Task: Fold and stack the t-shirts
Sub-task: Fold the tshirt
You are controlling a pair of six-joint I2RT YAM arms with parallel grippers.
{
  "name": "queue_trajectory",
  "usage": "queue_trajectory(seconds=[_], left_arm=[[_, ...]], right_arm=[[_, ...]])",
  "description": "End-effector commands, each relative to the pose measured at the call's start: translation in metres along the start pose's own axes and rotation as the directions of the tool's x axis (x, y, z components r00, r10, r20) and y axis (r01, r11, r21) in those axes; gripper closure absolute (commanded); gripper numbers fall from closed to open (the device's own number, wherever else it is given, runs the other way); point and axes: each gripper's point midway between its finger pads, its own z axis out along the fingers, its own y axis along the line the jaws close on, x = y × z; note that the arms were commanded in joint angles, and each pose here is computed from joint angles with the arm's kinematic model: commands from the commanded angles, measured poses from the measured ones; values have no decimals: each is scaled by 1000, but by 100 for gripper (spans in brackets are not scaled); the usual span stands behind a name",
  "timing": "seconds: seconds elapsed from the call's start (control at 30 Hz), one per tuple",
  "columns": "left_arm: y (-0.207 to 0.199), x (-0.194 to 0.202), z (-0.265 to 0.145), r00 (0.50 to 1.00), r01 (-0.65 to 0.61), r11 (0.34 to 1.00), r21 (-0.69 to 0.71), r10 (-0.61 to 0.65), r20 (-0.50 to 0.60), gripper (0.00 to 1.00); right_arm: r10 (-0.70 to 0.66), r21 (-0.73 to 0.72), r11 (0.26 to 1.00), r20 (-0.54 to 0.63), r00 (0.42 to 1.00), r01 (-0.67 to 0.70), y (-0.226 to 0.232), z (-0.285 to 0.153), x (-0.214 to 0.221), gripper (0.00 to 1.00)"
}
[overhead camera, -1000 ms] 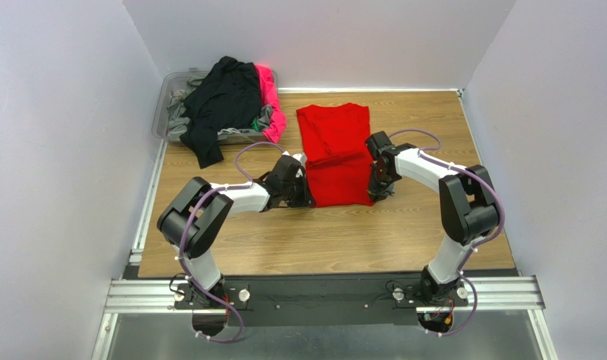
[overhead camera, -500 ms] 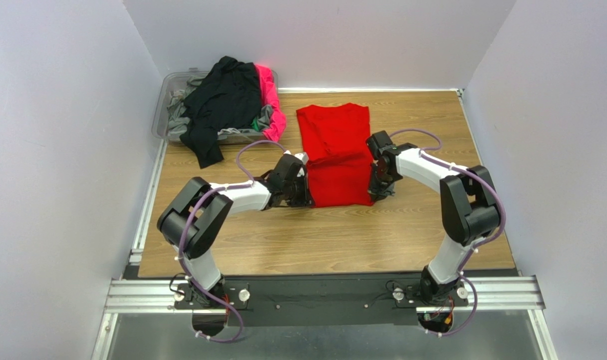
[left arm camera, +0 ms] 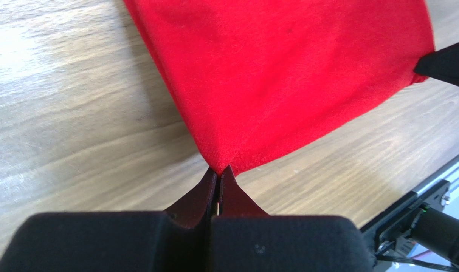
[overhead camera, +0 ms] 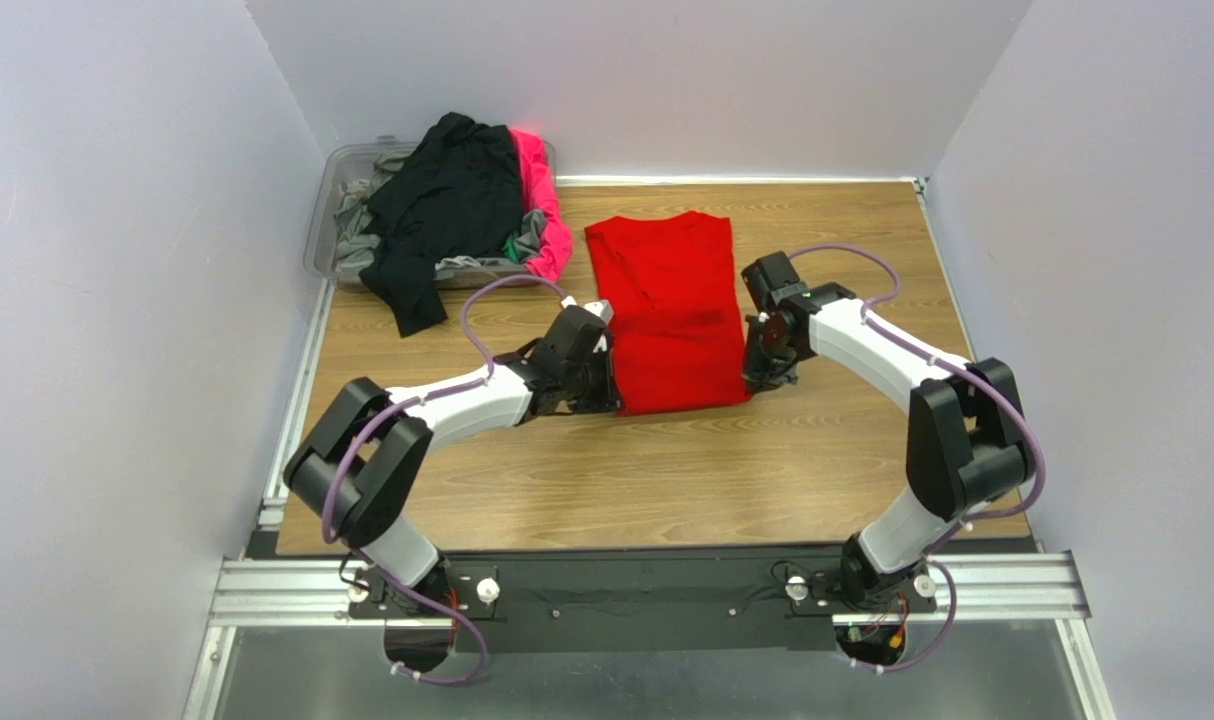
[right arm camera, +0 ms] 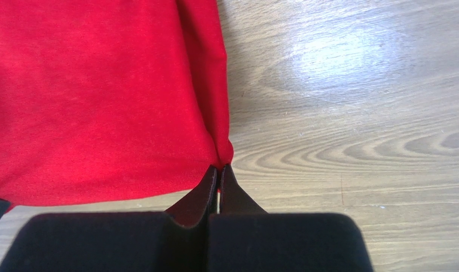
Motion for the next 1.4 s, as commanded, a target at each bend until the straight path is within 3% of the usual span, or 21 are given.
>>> queue_trajectory(seconds=[0.0, 0.87, 1.13, 1.37], left_arm=[[-13, -7, -12, 1000, -7, 1000, -20, 7, 28, 100], [-52, 37, -66, 999, 39, 999, 1, -39, -11, 100], [-61, 31, -93, 997, 71, 996, 50, -73, 25, 100], [-64, 18, -89, 996, 74, 993, 91, -78, 48, 100]], right_arm=[[-7, -8, 1000, 0, 1000, 7, -5, -14, 3, 99], [39, -67, 997, -10, 999, -40, -21, -74, 43, 99], [64, -104, 993, 52, 997, -58, -12, -108, 24, 99], [88, -75, 994, 132, 987, -79, -8, -118, -8, 99]])
